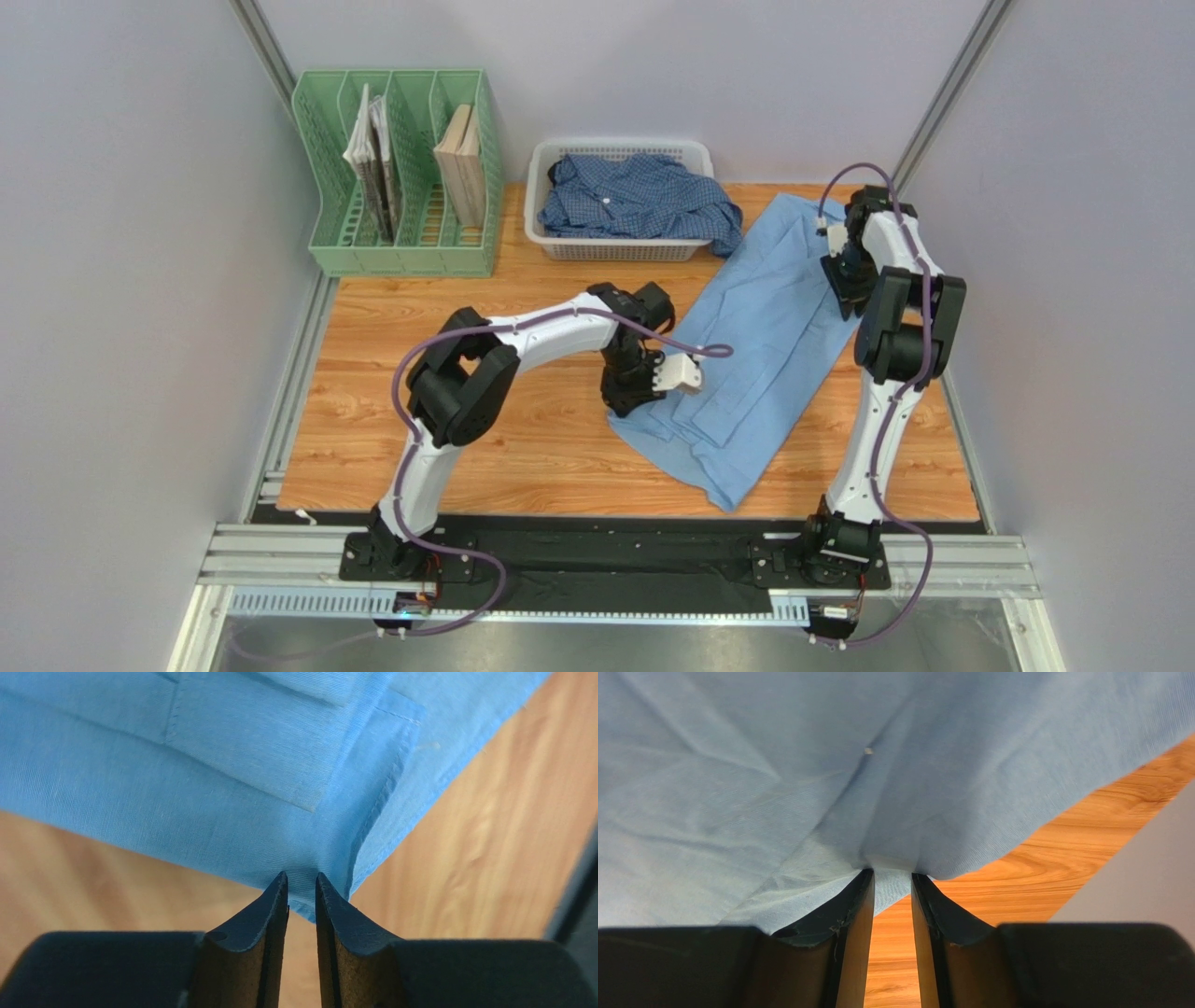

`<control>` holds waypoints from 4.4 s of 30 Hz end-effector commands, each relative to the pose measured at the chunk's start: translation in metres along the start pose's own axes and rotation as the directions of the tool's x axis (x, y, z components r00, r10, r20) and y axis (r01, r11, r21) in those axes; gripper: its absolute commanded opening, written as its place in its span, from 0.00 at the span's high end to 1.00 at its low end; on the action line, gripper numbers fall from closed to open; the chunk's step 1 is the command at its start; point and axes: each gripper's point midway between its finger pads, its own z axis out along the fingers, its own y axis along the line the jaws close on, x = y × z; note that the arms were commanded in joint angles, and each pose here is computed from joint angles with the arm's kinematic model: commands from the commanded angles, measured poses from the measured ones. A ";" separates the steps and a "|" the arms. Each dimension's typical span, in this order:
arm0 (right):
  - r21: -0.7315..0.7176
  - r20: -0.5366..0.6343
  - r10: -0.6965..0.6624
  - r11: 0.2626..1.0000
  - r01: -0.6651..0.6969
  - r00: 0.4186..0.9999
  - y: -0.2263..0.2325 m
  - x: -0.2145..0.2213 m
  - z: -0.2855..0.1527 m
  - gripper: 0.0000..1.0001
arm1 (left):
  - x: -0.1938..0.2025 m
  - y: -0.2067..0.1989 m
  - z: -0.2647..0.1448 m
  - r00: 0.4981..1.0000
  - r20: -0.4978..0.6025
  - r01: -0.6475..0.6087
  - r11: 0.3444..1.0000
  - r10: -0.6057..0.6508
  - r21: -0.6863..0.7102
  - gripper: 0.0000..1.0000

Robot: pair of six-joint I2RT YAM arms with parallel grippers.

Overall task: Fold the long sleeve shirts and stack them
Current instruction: Fold the shirt

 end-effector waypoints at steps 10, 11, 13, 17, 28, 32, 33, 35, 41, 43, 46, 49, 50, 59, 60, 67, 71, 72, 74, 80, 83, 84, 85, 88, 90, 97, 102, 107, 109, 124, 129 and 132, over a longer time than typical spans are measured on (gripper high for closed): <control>-0.323 0.387 0.000 0.936 0.136 0.922 0.032 0.030 -0.133 0.47 | -0.059 -0.087 -0.040 0.978 0.191 0.034 0.968 -0.083 0.247 0.46; -0.388 0.378 -0.015 0.905 0.173 0.926 0.055 0.052 -0.136 0.41 | -0.066 -0.088 -0.063 0.966 0.254 -0.010 0.976 -0.046 0.215 0.43; -0.425 0.480 -0.068 0.854 0.300 0.875 0.085 0.068 -0.163 0.33 | -0.062 -0.083 -0.078 0.951 0.310 -0.067 0.984 0.014 0.163 0.37; -0.400 0.574 -0.258 0.740 0.541 0.777 0.157 0.141 -0.190 0.30 | -0.057 -0.088 -0.102 0.901 0.402 -0.209 0.975 0.164 0.070 0.30; -0.248 0.420 -0.757 0.435 0.865 0.501 0.224 0.244 -0.117 0.40 | -0.061 -0.069 -0.065 0.885 0.353 -0.335 0.942 0.305 0.024 0.32; -0.237 0.321 -0.756 0.520 0.821 0.571 0.208 0.217 -0.089 0.41 | -0.072 -0.050 -0.049 0.909 0.333 -0.281 0.959 0.251 0.044 0.34; -0.255 0.305 -0.732 0.554 0.793 0.609 0.202 0.212 -0.085 0.41 | -0.078 -0.045 -0.051 0.911 0.335 -0.268 0.963 0.241 0.037 0.34; -0.298 0.292 -0.695 0.587 0.753 0.657 0.197 0.193 -0.078 0.41 | -0.077 -0.041 -0.043 0.922 0.321 -0.248 0.967 0.218 0.055 0.35; -0.354 0.202 -0.633 0.664 0.659 0.747 0.166 0.168 -0.046 0.40 | -0.079 -0.032 -0.042 0.924 0.331 -0.215 0.976 0.190 0.042 0.35; -0.346 0.190 -0.618 0.685 0.641 0.763 0.153 0.157 -0.038 0.40 | -0.077 -0.025 -0.043 0.928 0.341 -0.177 0.983 0.149 0.052 0.35; -0.328 0.179 -0.598 0.712 0.621 0.781 0.134 0.136 -0.028 0.40 | -0.076 -0.014 -0.046 0.928 0.354 -0.141 0.988 0.113 0.055 0.36; -0.277 0.180 -0.601 0.729 0.626 0.779 0.116 0.113 -0.021 0.39 | -0.077 -0.009 -0.048 0.928 0.355 -0.141 0.989 0.118 0.041 0.36; -0.270 0.173 -0.601 0.733 0.625 0.780 0.111 0.110 -0.018 0.39 | -0.078 -0.008 -0.049 0.925 0.358 -0.150 0.988 0.127 0.037 0.36; -0.229 0.348 -0.609 0.682 0.695 0.713 0.101 0.132 -0.086 0.36 | -0.106 -0.018 -0.062 0.869 0.430 -0.275 0.961 0.245 0.007 0.35; -0.207 0.373 -0.660 0.625 0.752 0.652 0.106 0.144 -0.090 0.34 | -0.112 -0.024 -0.058 0.855 0.428 -0.324 0.946 0.295 -0.004 0.35; -0.061 0.507 -0.764 0.429 0.901 0.398 0.162 0.216 -0.100 0.20 | -0.126 -0.056 -0.019 0.810 0.391 -0.473 0.881 0.437 -0.003 0.28; -0.092 0.500 -0.786 0.370 0.925 0.364 0.177 0.235 -0.086 0.18 | -0.141 -0.059 -0.005 0.765 0.397 -0.525 0.848 0.507 -0.071 0.20; -0.109 0.498 -0.786 0.362 0.926 0.366 0.179 0.238 -0.082 0.18 | -0.142 -0.059 -0.003 0.759 0.392 -0.534 0.842 0.519 -0.079 0.18; -0.114 0.484 -0.796 0.356 0.928 0.365 0.180 0.237 -0.076 0.16 | -0.142 -0.062 0.006 0.740 0.370 -0.572 0.815 0.562 -0.094 0.18; -0.138 0.449 -0.811 0.352 0.926 0.375 0.183 0.234 -0.055 0.11 | -0.143 -0.056 0.028 0.684 0.309 -0.632 0.748 0.661 -0.203 0.17; -0.101 0.441 -0.820 0.358 0.928 0.364 0.180 0.228 -0.044 0.14 | -0.144 -0.049 0.036 0.655 0.260 -0.650 0.705 0.709 -0.285 0.17; -0.083 0.442 -0.822 0.361 0.929 0.359 0.179 0.224 -0.043 0.16 | -0.143 -0.048 0.038 0.649 0.246 -0.655 0.693 0.720 -0.300 0.17; -0.090 0.443 -0.821 0.359 0.929 0.360 0.180 0.225 -0.041 0.19 | -0.144 -0.045 0.041 0.641 0.237 -0.656 0.682 0.730 -0.324 0.17; -0.095 0.447 -0.813 0.371 0.924 0.373 0.180 0.222 -0.039 0.34 | -0.145 -0.033 0.045 0.637 0.203 -0.646 0.658 0.744 -0.387 0.17; -0.089 0.449 -0.809 0.382 0.920 0.379 0.180 0.220 -0.039 0.48 | -0.143 -0.027 0.046 0.638 0.178 -0.642 0.645 0.749 -0.413 0.21; -0.075 0.449 -0.798 0.416 0.906 0.403 0.177 0.215 -0.049 0.89 | -0.146 -0.016 0.048 0.687 0.166 -0.597 0.680 0.707 -0.425 0.77; -0.069 0.468 -0.777 0.442 0.895 0.420 0.175 0.216 -0.083 1.00 | -0.149 -0.037 0.018 0.690 0.238 -0.563 0.713 0.684 -0.418 1.00; -0.086 0.494 -0.766 0.426 0.900 0.410 0.183 0.236 -0.112 1.00 | -0.138 -0.084 -0.006 0.663 0.290 -0.597 0.721 0.690 -0.351 1.00; -0.084 0.498 -0.764 0.428 0.900 0.410 0.186 0.244 -0.118 1.00 | -0.137 -0.090 -0.011 0.690 0.306 -0.574 0.753 0.656 -0.320 1.00; -0.100 0.518 -0.711 0.502 0.859 0.475 0.184 0.253 -0.144 1.00 | -0.157 -0.090 -0.047 0.706 0.340 -0.536 0.783 0.621 -0.317 1.00; -0.064 0.567 -0.667 0.549 0.833 0.483 0.168 0.210 -0.179 1.00 | -0.180 -0.055 -0.092 0.711 0.393 -0.463 0.808 0.584 -0.364 1.00; -0.066 0.586 -0.640 0.573 0.817 0.496 0.157 0.181 -0.187 1.00 | -0.193 -0.019 -0.110 0.713 0.388 -0.436 0.802 0.585 -0.407 1.00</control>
